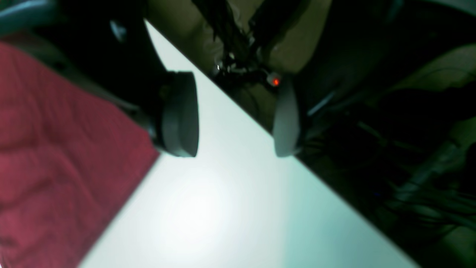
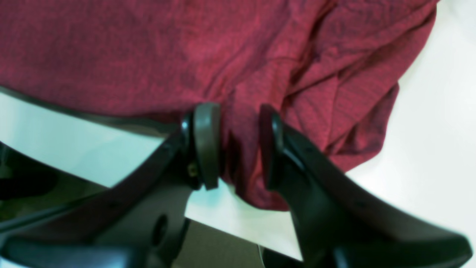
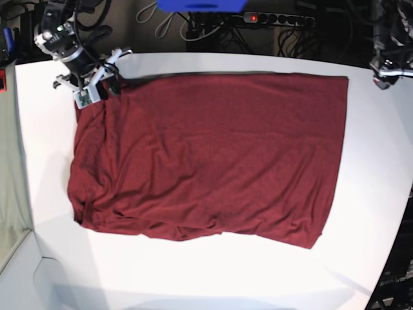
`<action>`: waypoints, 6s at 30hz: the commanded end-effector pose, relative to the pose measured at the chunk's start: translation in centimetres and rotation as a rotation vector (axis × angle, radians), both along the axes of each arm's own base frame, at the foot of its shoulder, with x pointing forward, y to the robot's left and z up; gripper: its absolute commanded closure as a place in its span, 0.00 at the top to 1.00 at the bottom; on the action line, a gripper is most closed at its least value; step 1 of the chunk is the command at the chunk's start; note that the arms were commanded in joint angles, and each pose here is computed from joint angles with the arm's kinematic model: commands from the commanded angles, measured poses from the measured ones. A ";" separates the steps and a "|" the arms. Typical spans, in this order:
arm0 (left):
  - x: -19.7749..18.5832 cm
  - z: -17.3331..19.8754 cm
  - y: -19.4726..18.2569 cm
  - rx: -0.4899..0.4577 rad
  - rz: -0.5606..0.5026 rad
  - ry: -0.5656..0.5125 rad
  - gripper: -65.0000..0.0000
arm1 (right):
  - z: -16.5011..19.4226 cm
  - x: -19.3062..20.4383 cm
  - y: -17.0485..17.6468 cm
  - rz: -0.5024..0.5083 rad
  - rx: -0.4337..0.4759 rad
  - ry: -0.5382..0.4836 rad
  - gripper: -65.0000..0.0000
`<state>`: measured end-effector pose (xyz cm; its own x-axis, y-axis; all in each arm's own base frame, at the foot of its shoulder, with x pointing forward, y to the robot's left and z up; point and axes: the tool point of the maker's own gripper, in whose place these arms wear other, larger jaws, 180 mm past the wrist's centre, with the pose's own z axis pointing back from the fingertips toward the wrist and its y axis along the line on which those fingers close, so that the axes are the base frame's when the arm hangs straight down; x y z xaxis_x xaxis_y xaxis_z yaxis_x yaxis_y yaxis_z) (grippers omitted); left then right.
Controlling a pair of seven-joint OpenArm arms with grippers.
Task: Layout the t-shirt on the table in an organized manner, then fold the t-shirt properly
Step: 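Release the shirt and move both grippers down onto its surface, then grasp the red shirt's edge corners with the right and left grippers, then lift the held shirt corner with the right gripper away from the left gripper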
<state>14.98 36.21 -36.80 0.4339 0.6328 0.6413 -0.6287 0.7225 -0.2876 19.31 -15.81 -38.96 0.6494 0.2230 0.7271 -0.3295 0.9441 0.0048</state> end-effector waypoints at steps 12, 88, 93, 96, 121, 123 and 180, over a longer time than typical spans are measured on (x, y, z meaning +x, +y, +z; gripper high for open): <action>9.1 4.9 -5.0 -0.139 -0.134 -0.270 0.49 | 3.4 3.1 -6.6 -0.137 -0.095 -0.126 0.30; 25.7 7.0 -7.9 -0.107 -0.104 -0.604 0.49 | 2.2 18.1 -11.3 -0.261 0.021 -0.277 0.30; 24.0 6.7 -8.0 -0.117 -0.113 -0.598 0.49 | 0.5 16.6 -11.1 -0.280 0.033 -0.238 0.30; 23.2 6.7 -8.2 -0.108 -0.123 -0.593 0.49 | 0.3 16.4 -11.3 -0.286 0.032 -0.233 0.30; 21.2 6.1 -8.6 -0.095 -0.137 -0.570 0.49 | -4.7 12.7 -12.8 -0.358 0.058 -0.091 0.06; 21.0 5.8 -8.6 -0.094 -0.137 -0.562 0.49 | -5.2 12.0 -12.8 -0.358 0.054 -0.076 0.00; 16.9 4.6 -6.6 -0.061 -0.087 -0.514 0.49 | 1.1 8.4 -11.1 -0.365 0.008 -0.251 0.00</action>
<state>31.40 29.27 -33.69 0.1621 0.6638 0.7301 -0.3616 0.7284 -0.5819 26.31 -26.94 -39.98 0.5620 0.0005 0.8271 0.0416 0.9987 -0.0288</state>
